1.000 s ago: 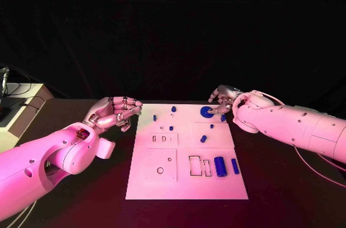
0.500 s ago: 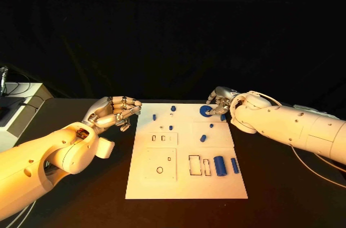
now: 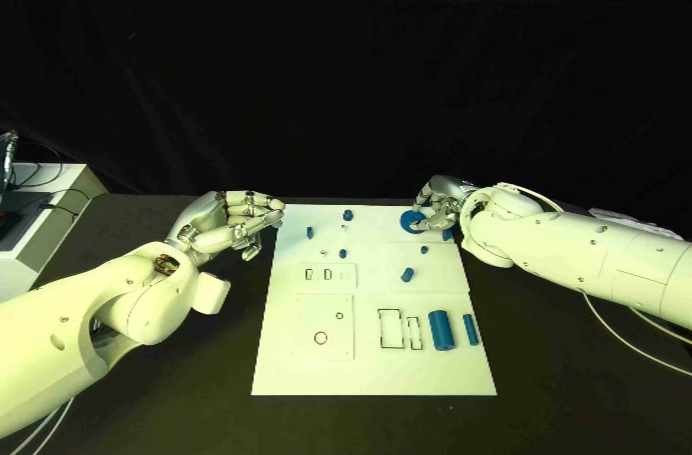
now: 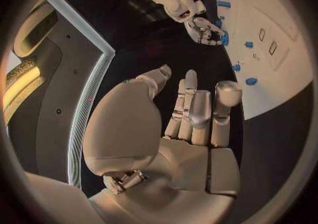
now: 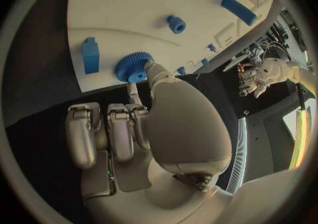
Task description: Assemble the parts on the task board
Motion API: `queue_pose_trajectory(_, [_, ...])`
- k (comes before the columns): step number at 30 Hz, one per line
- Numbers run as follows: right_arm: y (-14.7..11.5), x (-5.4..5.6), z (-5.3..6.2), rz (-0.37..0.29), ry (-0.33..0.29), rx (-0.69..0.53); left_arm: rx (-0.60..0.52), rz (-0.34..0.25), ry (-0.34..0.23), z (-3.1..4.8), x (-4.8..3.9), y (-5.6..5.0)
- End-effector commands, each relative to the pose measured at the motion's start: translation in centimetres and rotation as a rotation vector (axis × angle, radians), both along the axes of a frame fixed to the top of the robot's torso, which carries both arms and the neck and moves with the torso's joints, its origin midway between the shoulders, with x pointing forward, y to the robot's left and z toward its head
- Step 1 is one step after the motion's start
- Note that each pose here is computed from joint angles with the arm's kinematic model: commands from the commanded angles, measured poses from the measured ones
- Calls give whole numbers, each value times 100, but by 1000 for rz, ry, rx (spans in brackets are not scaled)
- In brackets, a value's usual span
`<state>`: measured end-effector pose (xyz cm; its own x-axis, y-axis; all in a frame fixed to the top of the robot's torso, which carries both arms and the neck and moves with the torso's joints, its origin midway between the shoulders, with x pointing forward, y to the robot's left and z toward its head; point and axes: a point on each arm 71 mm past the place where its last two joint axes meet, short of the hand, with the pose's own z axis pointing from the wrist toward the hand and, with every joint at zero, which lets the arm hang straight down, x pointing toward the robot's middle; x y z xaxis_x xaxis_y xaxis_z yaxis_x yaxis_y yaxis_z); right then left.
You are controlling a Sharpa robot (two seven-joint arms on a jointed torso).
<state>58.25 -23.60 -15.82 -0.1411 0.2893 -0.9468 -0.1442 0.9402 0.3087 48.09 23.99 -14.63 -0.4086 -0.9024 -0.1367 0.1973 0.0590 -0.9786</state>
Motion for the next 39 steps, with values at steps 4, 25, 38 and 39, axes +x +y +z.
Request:
queue_pose_trajectory(4, [6,-11,-53,8,26,-17,-3,-4,-10,9,1,-9])
queue_pose_trajectory(25, [306,-159,134,127,-228,-10,-3,1,-7,2,9,3])
queue_pose_trajectory(38, [934,-355,211,268,-309,-7,-4,2,-5,-3,15,-2])
queue_pose_trajectory(39, [971,-358,209,274,-308,-8,-5,1,-5,-4,16,-3])
